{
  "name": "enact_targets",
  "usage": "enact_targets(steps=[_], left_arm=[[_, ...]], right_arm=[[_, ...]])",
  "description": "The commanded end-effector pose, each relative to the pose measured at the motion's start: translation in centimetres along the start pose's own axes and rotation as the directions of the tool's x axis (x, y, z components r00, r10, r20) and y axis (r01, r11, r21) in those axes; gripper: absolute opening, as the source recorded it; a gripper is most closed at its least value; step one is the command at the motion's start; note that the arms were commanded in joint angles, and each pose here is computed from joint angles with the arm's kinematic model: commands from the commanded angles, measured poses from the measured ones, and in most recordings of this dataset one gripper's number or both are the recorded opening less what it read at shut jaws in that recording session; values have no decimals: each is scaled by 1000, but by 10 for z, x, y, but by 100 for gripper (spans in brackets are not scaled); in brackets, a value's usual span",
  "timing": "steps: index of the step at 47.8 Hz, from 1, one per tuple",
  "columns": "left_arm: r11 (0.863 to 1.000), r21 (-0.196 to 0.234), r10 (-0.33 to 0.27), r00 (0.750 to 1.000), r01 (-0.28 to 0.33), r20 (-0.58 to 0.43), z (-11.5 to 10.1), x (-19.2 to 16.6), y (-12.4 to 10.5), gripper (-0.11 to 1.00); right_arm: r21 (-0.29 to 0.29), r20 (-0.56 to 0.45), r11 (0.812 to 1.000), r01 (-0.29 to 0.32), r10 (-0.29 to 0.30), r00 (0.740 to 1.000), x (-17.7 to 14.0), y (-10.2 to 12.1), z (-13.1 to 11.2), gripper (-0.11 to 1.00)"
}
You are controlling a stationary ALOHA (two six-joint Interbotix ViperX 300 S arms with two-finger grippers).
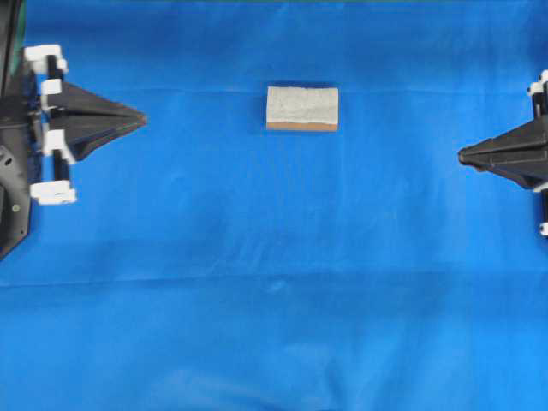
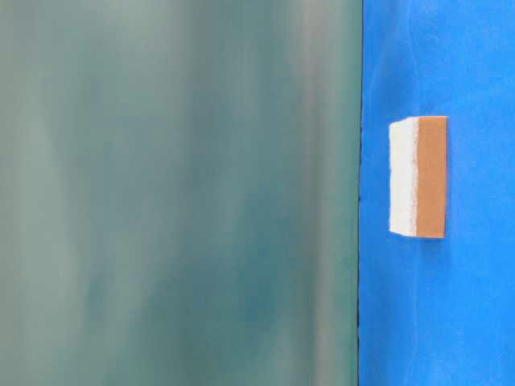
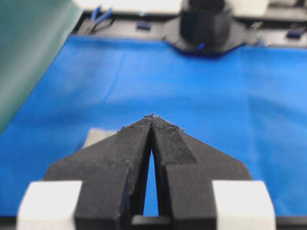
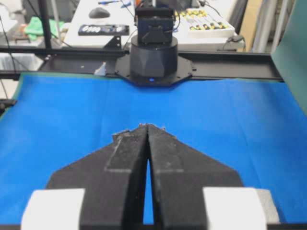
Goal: Hand over the sponge with the left arm and wipe it with the right arm.
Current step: 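Move the left gripper to the sponge and close on its near end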
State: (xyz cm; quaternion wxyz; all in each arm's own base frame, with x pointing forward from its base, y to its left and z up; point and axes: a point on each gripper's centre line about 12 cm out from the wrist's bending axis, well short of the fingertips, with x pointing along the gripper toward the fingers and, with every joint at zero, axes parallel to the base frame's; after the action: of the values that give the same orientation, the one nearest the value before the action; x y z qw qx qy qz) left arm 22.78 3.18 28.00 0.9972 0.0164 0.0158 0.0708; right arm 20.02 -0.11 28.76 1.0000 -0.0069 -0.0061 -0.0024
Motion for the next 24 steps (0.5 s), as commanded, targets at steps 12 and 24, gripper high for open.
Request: enact_targets(steps=[12, 24], left_arm=[[996, 4, 88, 987, -89, -135, -19, 49, 25, 29], [986, 140, 124, 949, -86, -289, -53, 104, 45, 92]], right_arm=[[2, 25, 1000, 1, -2, 1000, 3, 0, 11, 2], [3, 15, 1000, 2, -2, 1000, 3, 0, 9, 2]])
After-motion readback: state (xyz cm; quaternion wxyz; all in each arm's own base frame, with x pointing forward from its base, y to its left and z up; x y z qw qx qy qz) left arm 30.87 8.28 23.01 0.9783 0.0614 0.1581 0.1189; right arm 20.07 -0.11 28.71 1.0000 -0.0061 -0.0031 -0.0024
